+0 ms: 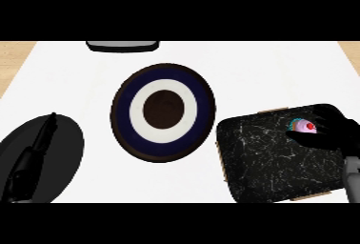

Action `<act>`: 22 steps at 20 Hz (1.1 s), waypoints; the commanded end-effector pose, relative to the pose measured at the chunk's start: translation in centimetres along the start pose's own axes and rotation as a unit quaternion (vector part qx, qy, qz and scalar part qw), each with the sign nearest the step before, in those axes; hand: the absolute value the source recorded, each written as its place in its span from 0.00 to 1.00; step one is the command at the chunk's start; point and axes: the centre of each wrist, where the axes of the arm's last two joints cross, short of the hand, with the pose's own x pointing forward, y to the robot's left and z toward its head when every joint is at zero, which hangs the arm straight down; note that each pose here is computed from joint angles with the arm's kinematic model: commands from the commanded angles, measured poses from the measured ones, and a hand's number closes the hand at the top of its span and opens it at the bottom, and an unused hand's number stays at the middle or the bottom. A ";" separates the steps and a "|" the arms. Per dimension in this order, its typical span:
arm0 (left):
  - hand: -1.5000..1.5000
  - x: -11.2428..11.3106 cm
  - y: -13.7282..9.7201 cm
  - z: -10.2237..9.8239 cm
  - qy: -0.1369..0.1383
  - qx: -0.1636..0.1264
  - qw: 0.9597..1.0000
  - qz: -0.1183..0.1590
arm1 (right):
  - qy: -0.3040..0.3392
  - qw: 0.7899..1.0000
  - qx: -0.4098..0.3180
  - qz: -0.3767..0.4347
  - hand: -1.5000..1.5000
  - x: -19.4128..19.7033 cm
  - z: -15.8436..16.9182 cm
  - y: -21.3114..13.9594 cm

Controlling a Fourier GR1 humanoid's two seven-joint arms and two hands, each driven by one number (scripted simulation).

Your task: Pick the cupcake from the tray and place it in the plate

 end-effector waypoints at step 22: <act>0.50 2.6 -2.0 -2.8 -0.059 -0.046 0.997 0.007 | -0.409 0.850 0.100 0.316 1.00 8.9 -2.8 0.1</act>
